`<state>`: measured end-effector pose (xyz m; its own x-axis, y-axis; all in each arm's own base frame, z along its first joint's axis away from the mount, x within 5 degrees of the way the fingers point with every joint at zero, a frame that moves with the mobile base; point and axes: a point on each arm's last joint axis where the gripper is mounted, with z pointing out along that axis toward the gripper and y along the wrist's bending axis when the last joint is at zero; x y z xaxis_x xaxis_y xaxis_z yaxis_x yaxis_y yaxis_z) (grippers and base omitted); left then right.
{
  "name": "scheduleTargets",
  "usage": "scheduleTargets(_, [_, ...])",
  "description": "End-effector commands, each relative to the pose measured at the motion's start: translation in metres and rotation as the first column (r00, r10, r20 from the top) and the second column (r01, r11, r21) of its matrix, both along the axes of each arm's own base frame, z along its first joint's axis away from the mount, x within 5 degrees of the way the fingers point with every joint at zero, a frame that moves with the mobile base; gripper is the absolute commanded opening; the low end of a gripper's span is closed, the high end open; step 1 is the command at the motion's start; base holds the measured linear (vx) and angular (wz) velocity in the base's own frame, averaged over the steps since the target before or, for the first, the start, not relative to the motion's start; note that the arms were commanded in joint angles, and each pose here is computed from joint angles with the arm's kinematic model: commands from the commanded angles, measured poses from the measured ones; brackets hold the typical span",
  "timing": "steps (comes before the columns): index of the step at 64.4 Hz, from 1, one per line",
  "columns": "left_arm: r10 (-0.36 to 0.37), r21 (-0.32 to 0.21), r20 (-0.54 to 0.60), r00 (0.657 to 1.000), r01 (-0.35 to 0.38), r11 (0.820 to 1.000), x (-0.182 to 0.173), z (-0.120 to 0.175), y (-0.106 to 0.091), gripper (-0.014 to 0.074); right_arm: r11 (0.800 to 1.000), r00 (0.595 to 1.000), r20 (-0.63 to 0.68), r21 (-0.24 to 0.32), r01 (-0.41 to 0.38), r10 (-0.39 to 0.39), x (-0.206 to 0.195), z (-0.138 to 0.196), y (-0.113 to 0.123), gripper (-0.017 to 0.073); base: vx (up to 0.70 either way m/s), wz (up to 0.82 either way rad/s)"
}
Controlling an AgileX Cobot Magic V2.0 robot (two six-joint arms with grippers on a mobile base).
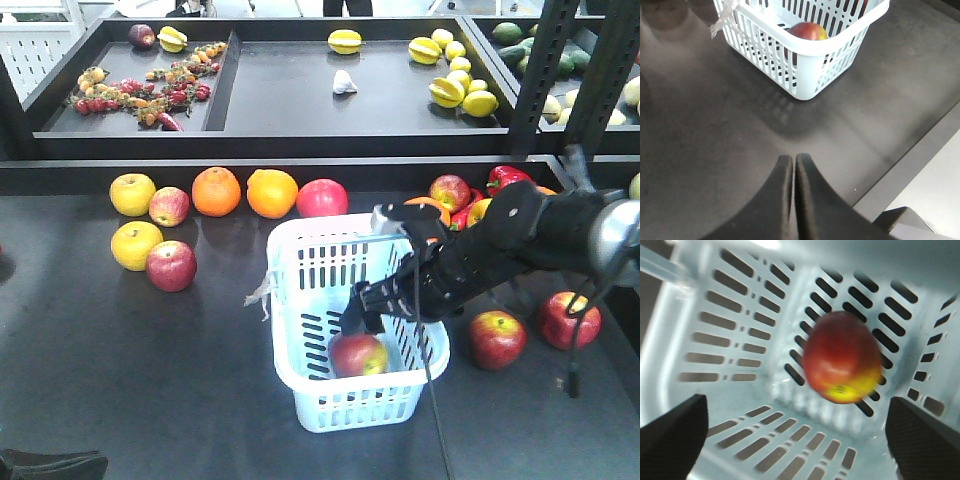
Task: Pick three apples into basket with both arms
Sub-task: 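Withdraw the right gripper toward another red apple nearby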
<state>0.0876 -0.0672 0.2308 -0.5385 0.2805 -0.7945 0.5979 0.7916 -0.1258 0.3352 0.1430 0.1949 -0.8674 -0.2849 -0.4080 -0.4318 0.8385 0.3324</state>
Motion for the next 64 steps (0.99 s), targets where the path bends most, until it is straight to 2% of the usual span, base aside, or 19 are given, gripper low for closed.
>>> scheduleTargets(1, [0.028, -0.055, 0.050, 0.998, -0.026, 0.998, 0.004, 0.012, -0.002, -0.0008, 0.999, 0.996, 0.088, 0.048, -0.025, 0.021, -0.008, 0.042, 0.000, 0.0644, 0.00, 0.00])
scheduleTargets(8, [0.029, -0.056, 0.052, 0.998, -0.026, 0.998, 0.004, 0.012, -0.002, -0.0008, 0.996, 0.998, 0.048, 0.067, -0.054, 0.051, -0.025, 0.063, -0.003, 0.0581, 0.00, 0.00])
scheduleTargets(12, [0.029, -0.056, 0.052, 0.998, -0.026, 0.998, 0.004, 0.012, -0.002, -0.0008, 0.995, 0.996, 0.031, 0.061, -0.083, 0.081, -0.035, 0.072, -0.005, 0.0525, 0.00, 0.00])
scheduleTargets(15, [0.029, -0.056, 0.052, 0.998, -0.026, 0.998, 0.004, 0.012, -0.002, -0.0008, 0.996, 0.997, 0.024, 0.050, -0.078, 0.077, -0.040, 0.079, -0.008, 0.0477, 0.00, 0.00])
scheduleTargets(22, [0.029, -0.056, 0.052, 0.998, -0.026, 0.998, 0.004, 0.012, -0.002, -0.0008, 0.999, 0.997, 0.047, 0.006, -0.054, 0.054, -0.051, 0.095, -0.016, 0.0316, 0.00, 0.00])
scheduleTargets(33, [0.029, -0.056, 0.052, 0.998, -0.026, 0.998, 0.004, 0.012, -0.002, -0.0008, 0.996, 0.991, 0.133, -0.089, 0.009, 0.003, -0.066, 0.120, -0.033, -0.0011, 0.00, 0.00])
scheduleTargets(38, [0.029, -0.056, 0.052, 0.998, -0.026, 0.998, 0.004, 0.012, -0.002, -0.0008, 0.990, 0.987, 0.157, -0.130, 0.056, -0.035, -0.070, 0.126, -0.040, -0.0010, 0.00, 0.00])
scheduleTargets(42, [0.029, -0.056, 0.052, 0.998, -0.026, 0.998, 0.004, 0.012, -0.002, -0.0008, 0.977, 0.980, 0.185, -0.183, 0.107, -0.073, -0.070, 0.127, -0.047, -0.0008, 0.00, 0.00])
scheduleTargets(47, [0.029, -0.056, 0.052, 0.998, -0.026, 0.998, 0.004, 0.012, -0.002, -0.0008, 0.955, 0.971, 0.216, -0.249, 0.161, -0.107, -0.067, 0.127, -0.055, -0.0008, 0.00, 0.00])
scheduleTargets(50, [0.029, -0.056, 0.052, 0.998, -0.026, 0.998, 0.004, 0.012, -0.002, -0.0008, 0.941, 0.963, 0.227, -0.268, 0.206, -0.146, -0.063, 0.126, -0.063, -0.0005, 0.00, 0.00])
scheduleTargets(58, [0.029, -0.056, 0.052, 0.998, -0.026, 0.998, 0.004, 0.012, -0.002, -0.0008, 0.914, 0.937, 0.241, -0.258, 0.312, -0.252, -0.048, 0.121, -0.091, 0.0025, 0.00, 0.00])
scheduleTargets(64, [0.029, -0.056, 0.052, 0.998, -0.026, 0.998, 0.004, 0.012, -0.002, -0.0008, 0.905, 0.927, 0.202, -0.228, 0.359, -0.317, -0.037, 0.111, -0.114, 0.0105, 0.00, 0.00])
